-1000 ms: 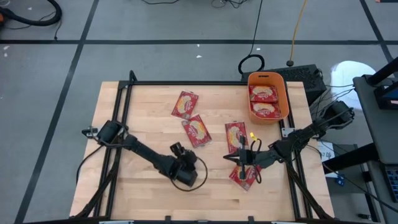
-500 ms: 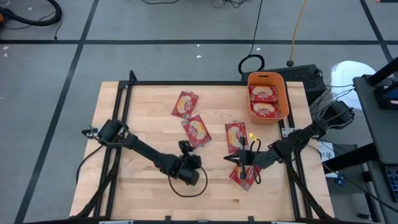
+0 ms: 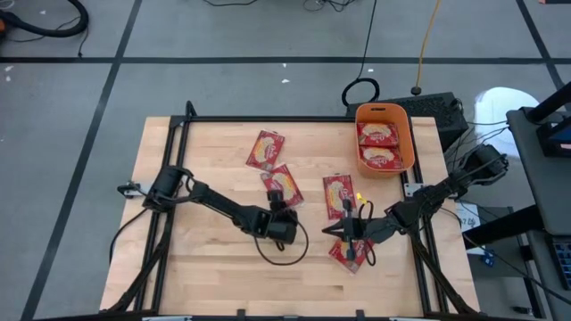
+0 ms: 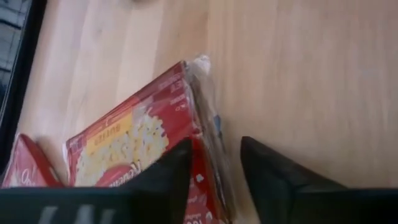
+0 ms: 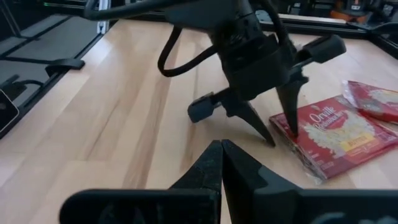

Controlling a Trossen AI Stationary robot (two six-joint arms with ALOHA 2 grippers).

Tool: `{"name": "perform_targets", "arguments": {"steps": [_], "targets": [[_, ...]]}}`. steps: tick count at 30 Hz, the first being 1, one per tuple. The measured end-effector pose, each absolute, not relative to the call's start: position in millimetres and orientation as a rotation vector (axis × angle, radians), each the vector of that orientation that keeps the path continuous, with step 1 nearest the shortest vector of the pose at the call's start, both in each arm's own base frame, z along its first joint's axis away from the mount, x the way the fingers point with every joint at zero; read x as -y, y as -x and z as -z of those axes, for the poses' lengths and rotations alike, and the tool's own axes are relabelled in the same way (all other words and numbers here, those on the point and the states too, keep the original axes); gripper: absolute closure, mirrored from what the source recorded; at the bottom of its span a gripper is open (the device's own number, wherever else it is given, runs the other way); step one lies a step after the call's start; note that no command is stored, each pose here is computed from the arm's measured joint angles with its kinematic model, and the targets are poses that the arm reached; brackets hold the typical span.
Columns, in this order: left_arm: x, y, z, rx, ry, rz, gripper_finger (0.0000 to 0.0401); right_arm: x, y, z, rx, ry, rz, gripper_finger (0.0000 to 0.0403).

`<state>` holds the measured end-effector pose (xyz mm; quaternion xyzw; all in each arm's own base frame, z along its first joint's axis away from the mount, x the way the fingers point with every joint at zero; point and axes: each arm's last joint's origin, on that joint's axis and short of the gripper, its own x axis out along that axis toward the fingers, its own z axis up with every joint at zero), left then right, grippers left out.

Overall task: Sort popcorn bags into baskets
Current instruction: Put the red popcorn bag into the orange container

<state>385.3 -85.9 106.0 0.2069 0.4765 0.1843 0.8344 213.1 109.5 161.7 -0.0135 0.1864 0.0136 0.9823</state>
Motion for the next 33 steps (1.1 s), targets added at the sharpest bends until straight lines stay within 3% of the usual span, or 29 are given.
{"name": "perform_targets", "arguments": {"steps": [5, 7, 21, 33], "targets": [[87, -385, -104, -1.023, -0.454, -0.372, 0.0364, -109, -213, -161, -0.381, 0.036, -0.028, 0.0403], [89, -384, -104, -1.017, -0.442, -0.381, 0.039, -109, -212, -160, -0.383, 0.038, -0.027, 0.0403], [157, -382, -130, -0.877, -0.496, -0.26, 0.0397, -100, -201, -144, -0.419, 0.093, 0.056, 0.0399], [207, -382, -167, -0.712, -0.564, -0.275, 0.0398, -107, -208, -126, -0.423, 0.168, -0.017, 0.0313]]}}
